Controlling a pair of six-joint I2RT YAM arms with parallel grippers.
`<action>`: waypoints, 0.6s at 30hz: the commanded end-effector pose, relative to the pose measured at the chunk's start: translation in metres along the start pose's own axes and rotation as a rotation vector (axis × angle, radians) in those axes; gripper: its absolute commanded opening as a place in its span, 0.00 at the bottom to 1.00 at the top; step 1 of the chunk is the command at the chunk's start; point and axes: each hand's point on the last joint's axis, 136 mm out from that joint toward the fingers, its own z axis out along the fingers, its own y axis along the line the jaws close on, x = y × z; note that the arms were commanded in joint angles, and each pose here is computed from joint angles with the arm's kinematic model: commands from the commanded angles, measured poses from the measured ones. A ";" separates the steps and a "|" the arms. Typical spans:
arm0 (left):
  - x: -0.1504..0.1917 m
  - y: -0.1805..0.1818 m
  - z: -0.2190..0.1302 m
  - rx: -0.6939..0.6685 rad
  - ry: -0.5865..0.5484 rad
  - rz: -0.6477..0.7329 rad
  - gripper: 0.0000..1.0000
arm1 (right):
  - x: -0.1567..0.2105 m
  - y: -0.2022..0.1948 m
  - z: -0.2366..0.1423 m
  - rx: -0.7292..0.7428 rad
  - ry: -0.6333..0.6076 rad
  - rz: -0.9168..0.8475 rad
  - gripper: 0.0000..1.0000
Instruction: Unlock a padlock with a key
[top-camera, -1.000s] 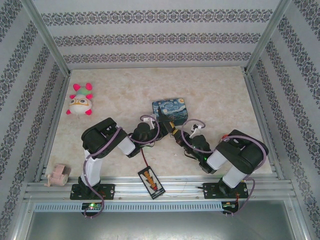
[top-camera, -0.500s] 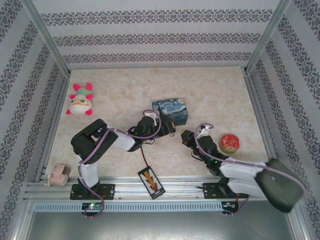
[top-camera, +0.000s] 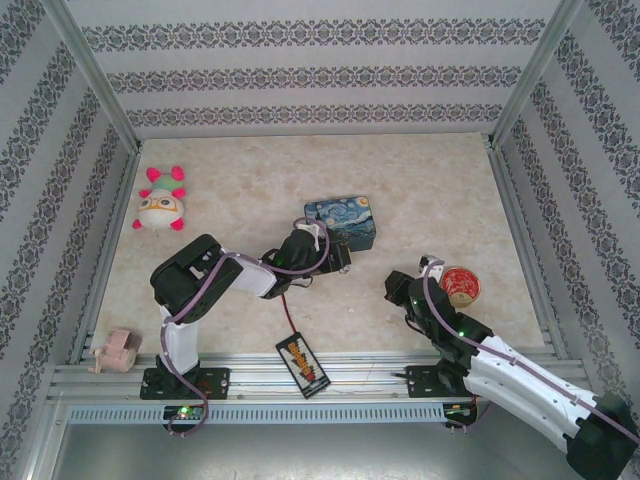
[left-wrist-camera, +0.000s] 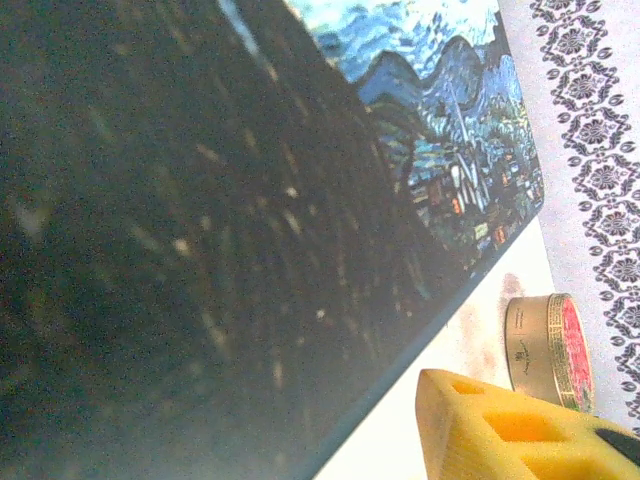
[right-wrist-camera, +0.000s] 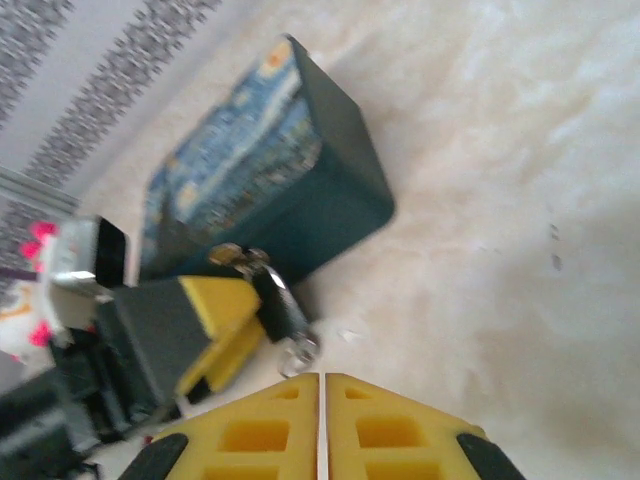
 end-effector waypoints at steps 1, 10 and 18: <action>0.001 0.011 0.008 -0.034 0.022 0.039 0.53 | 0.004 -0.005 0.004 0.048 0.032 -0.044 0.15; 0.009 0.023 0.010 -0.077 0.053 0.061 0.50 | 0.003 0.011 0.017 0.049 0.064 -0.082 0.17; 0.019 0.032 0.009 -0.108 0.068 0.052 0.43 | 0.002 0.018 0.022 0.048 0.077 -0.097 0.18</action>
